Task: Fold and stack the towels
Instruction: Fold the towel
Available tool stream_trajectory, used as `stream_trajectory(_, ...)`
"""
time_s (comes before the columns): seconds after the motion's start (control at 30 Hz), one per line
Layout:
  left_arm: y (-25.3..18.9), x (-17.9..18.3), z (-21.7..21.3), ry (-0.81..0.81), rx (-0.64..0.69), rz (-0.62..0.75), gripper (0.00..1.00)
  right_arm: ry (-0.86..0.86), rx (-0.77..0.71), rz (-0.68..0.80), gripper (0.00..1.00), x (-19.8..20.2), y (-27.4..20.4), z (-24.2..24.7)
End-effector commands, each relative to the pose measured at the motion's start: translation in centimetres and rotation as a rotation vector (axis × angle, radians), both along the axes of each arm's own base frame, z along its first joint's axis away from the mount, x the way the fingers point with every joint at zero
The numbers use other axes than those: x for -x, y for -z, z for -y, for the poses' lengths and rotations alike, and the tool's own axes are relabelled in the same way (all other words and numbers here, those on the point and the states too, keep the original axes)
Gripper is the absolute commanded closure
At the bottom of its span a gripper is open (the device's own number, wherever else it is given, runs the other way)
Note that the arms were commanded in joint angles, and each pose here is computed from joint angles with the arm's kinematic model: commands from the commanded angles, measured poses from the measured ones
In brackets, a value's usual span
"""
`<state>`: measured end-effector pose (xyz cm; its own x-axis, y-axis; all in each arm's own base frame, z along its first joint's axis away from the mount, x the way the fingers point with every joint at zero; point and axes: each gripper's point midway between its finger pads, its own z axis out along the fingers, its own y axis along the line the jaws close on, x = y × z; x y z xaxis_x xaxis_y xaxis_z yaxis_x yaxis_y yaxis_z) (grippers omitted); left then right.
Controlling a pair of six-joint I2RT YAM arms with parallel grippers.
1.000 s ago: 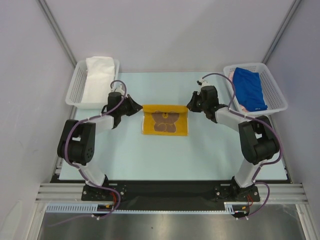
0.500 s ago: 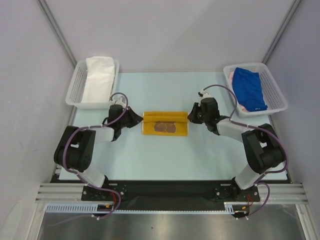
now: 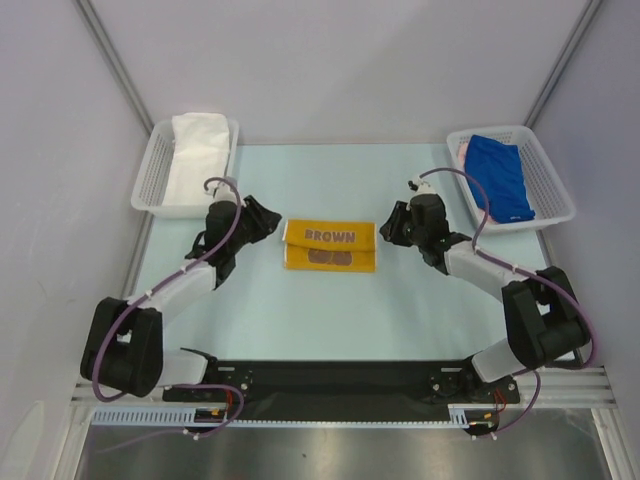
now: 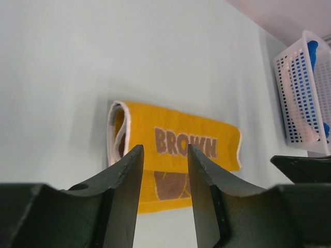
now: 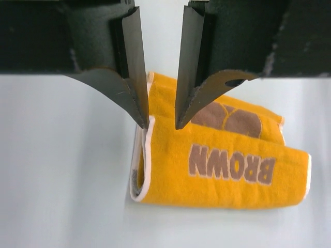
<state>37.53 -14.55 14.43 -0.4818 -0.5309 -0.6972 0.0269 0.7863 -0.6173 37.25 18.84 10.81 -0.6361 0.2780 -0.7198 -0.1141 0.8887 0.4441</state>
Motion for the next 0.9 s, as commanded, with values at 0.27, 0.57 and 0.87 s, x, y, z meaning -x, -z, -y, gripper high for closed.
stream_trajectory(0.27, 4.4, -1.9, 4.1, 0.124, -0.037, -0.185, 0.46, -0.042, -0.021, -0.105, 0.67, -1.2, 1.9, -2.6)
stream_trajectory(0.57, 10.5, -0.3, 3.4, 0.115, -0.082, -0.343, 0.53, -0.067, -0.025, -0.215, 0.71, 0.4, 6.1, -2.3)
stream_trajectory(0.87, 10.0, 0.2, 2.5, 0.104, -0.135, -0.360, 0.49, -0.041, 0.009, -0.203, 0.68, 0.7, 5.3, -1.1)
